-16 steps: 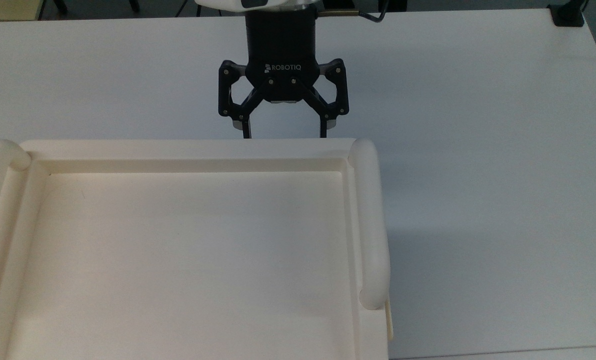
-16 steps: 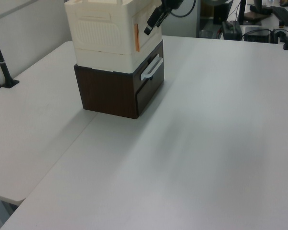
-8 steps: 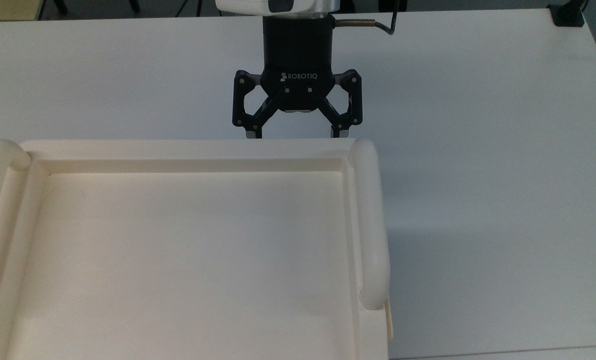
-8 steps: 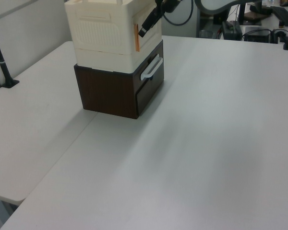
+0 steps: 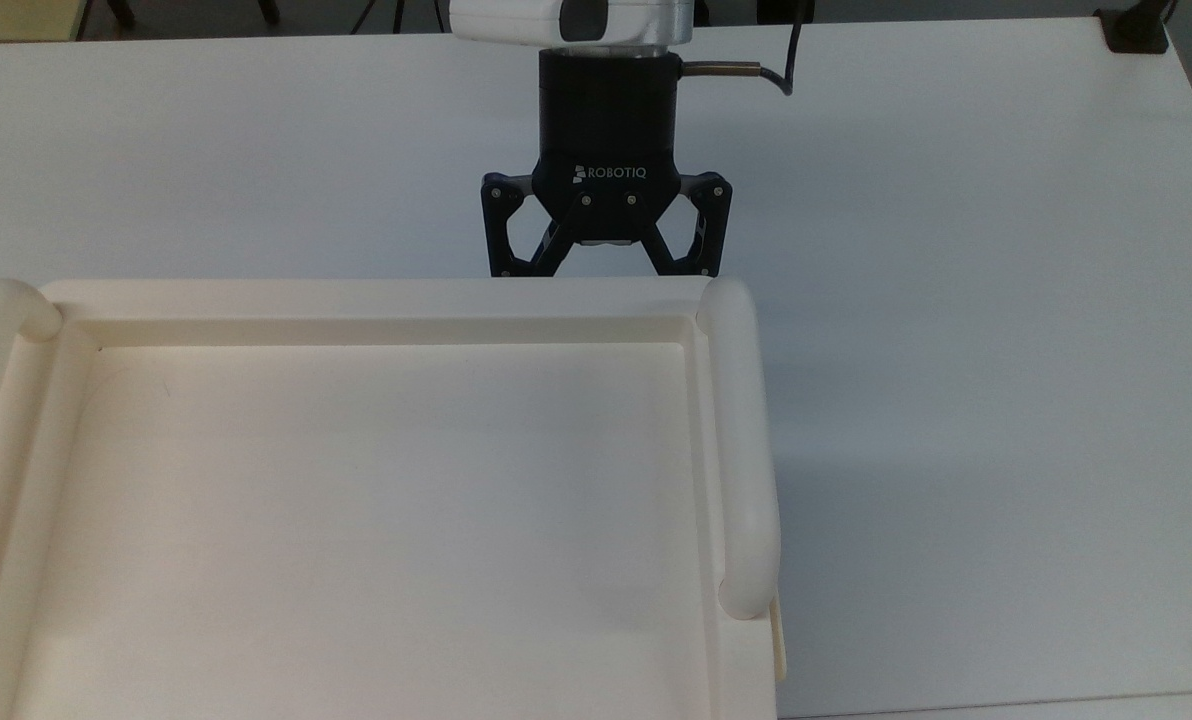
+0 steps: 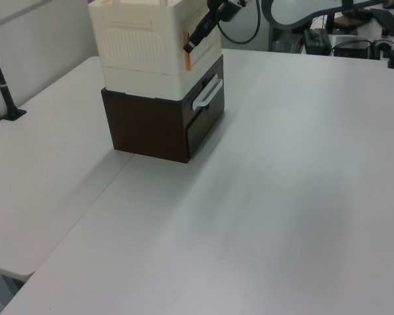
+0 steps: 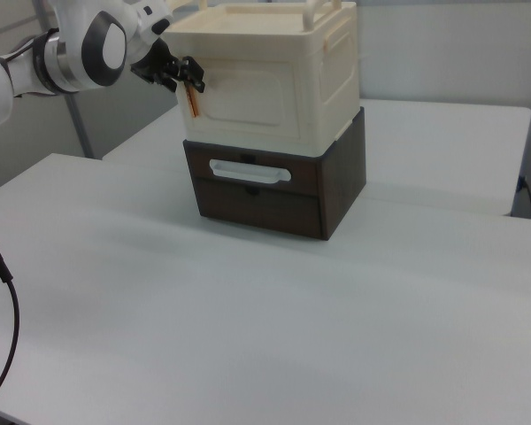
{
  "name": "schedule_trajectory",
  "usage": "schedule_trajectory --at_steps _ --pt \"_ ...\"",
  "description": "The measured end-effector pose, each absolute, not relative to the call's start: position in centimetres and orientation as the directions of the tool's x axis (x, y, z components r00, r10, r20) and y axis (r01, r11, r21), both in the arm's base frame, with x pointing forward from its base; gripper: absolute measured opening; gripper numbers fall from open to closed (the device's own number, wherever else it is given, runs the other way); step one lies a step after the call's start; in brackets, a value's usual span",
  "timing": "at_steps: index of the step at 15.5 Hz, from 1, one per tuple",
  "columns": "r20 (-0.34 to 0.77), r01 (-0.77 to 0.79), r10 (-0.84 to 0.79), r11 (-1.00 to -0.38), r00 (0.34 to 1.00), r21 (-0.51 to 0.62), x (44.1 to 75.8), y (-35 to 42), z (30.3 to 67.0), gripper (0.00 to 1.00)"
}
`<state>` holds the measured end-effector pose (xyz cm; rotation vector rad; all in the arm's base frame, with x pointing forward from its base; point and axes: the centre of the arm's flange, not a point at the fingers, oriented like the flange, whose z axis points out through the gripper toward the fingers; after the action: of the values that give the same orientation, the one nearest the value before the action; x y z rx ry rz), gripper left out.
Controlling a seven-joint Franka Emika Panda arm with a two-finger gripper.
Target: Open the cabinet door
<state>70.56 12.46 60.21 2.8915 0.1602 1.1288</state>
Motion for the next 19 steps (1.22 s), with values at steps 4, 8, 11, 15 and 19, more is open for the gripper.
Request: schedule_trajectory --at_steps 4,8,11,15,19 --pt "0.677 0.061 0.076 -0.997 0.732 0.046 70.56 12.6 60.18 0.57" --pt "0.679 0.04 0.054 -0.999 0.733 0.037 70.57 12.62 60.16 0.37" --pt "0.677 0.039 0.053 -0.999 0.734 0.036 70.58 12.85 60.0 0.26" --pt "0.675 0.04 0.052 -0.999 0.736 0.035 70.63 13.12 59.73 0.14" --pt "0.675 0.039 0.051 -0.999 0.736 0.034 70.63 13.11 59.71 0.14"
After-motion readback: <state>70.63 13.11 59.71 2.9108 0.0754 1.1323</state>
